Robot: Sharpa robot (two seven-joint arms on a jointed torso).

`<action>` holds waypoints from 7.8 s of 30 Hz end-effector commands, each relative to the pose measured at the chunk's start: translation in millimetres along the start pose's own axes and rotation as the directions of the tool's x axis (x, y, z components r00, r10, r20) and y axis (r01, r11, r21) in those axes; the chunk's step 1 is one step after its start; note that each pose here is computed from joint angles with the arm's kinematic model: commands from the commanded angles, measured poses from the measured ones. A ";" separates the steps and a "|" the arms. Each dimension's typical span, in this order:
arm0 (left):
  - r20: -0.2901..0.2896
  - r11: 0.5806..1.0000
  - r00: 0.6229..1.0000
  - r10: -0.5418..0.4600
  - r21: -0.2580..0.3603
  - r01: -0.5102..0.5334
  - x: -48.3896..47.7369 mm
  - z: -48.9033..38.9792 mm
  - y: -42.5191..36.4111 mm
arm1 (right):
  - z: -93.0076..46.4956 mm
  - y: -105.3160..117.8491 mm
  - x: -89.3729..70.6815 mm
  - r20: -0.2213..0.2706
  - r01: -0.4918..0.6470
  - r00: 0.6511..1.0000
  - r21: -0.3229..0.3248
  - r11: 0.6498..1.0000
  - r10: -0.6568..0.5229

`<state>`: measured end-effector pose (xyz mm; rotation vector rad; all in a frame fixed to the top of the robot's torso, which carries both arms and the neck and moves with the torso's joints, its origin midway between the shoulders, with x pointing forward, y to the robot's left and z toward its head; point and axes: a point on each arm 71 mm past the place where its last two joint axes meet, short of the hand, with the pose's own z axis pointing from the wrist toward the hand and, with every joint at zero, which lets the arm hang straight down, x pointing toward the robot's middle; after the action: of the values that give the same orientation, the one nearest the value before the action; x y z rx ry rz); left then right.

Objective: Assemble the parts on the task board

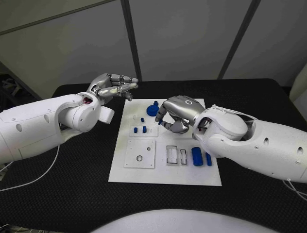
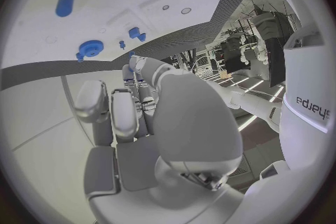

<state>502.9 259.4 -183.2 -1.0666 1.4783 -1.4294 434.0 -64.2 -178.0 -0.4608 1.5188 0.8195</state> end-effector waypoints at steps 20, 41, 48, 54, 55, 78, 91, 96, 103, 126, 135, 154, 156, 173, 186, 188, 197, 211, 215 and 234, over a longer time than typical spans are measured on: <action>-0.025 1.000 1.000 -0.014 0.008 0.014 13.6 8.7 -0.9 | 10.1 23.4 56.8 -0.155 -0.080 0.985 -0.057 0.995 0.070; -0.029 1.000 0.999 -0.015 0.007 0.015 13.6 8.8 -1.0 | 10.3 25.9 68.6 -0.193 -0.080 0.979 -0.056 0.995 0.067; -0.030 1.000 0.999 -0.015 0.007 0.015 13.5 8.8 -0.9 | 10.8 24.8 71.7 -0.200 -0.074 0.978 -0.052 0.996 0.062; -0.030 1.000 0.999 -0.015 0.006 0.015 13.2 8.8 -0.8 | 10.5 24.7 74.2 -0.207 -0.074 0.976 -0.050 0.996 0.062; -0.029 1.000 0.999 -0.015 0.006 0.015 13.1 8.8 -0.8 | 10.5 24.7 74.7 -0.209 -0.074 0.976 -0.050 0.996 0.062; -0.033 1.000 0.999 -0.016 0.003 0.016 13.2 9.1 -0.6 | 9.4 25.9 85.2 -0.239 -0.071 0.969 -0.045 0.996 0.058; -0.036 1.000 0.999 -0.017 0.000 0.017 13.1 9.4 -0.2 | 7.8 25.1 81.7 -0.186 -0.084 0.980 -0.057 0.995 0.072; -0.036 1.000 0.999 -0.017 -0.002 0.017 12.5 9.5 0.0 | 4.3 24.1 76.1 -0.124 -0.108 0.987 -0.064 0.992 0.100; -0.034 1.000 0.999 -0.016 -0.004 0.016 11.2 9.3 0.3 | -7.1 20.8 66.6 -0.051 -0.141 0.989 -0.067 0.988 0.137; -0.029 1.000 0.999 -0.014 -0.009 0.014 7.3 9.3 2.0 | -40.9 -49.8 10.9 -0.092 -0.045 0.994 0.163 0.986 0.061; -0.028 1.000 1.000 -0.014 -0.011 0.013 7.1 9.4 2.5 | -41.6 -58.9 12.6 -0.157 0.001 0.987 0.194 0.981 0.030; -0.028 1.000 1.000 -0.013 -0.013 0.013 6.2 8.9 2.6 | -34.8 -61.2 19.0 -0.214 0.048 0.977 0.208 0.977 -0.003; -0.029 1.000 0.999 -0.014 -0.013 0.013 6.5 9.0 2.6 | -34.2 -61.2 19.1 -0.213 0.050 0.977 0.209 0.977 -0.004; -0.029 1.000 0.999 -0.014 -0.015 0.013 6.2 8.8 2.7 | -31.0 -59.2 16.5 -0.164 0.041 0.986 0.207 0.978 -0.007; -0.029 1.000 0.999 -0.014 -0.016 0.013 5.7 8.4 2.7 | -32.5 -55.9 8.8 -0.076 0.051 0.996 0.202 0.978 -0.036; -0.028 1.000 1.000 -0.013 -0.016 0.013 5.6 8.4 2.7 | -34.2 -54.8 7.3 -0.066 0.050 0.997 0.199 0.979 -0.037; -0.026 1.000 1.000 -0.013 -0.016 0.012 5.0 8.7 2.9 | -42.6 -31.9 -4.9 -0.012 0.002 1.000 0.140 0.990 -0.001; -0.036 1.000 0.999 -0.016 -0.014 0.016 9.7 11.1 3.1 | -12.3 34.4 -3.8 0.007 -0.134 0.991 -0.059 0.989 0.135; -0.039 1.000 0.999 -0.017 -0.014 0.017 11.2 11.9 3.2 | -4.0 45.6 3.4 -0.011 -0.162 0.987 -0.093 0.982 0.162; -0.050 1.000 0.999 -0.022 -0.014 0.021 17.3 15.1 3.4 | 7.2 60.6 58.1 -0.132 -0.205 0.973 -0.135 0.969 0.187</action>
<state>511.3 239.5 -188.4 -1.0689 1.5173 -1.4570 388.7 -9.5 -221.0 -0.4647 1.6431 1.0555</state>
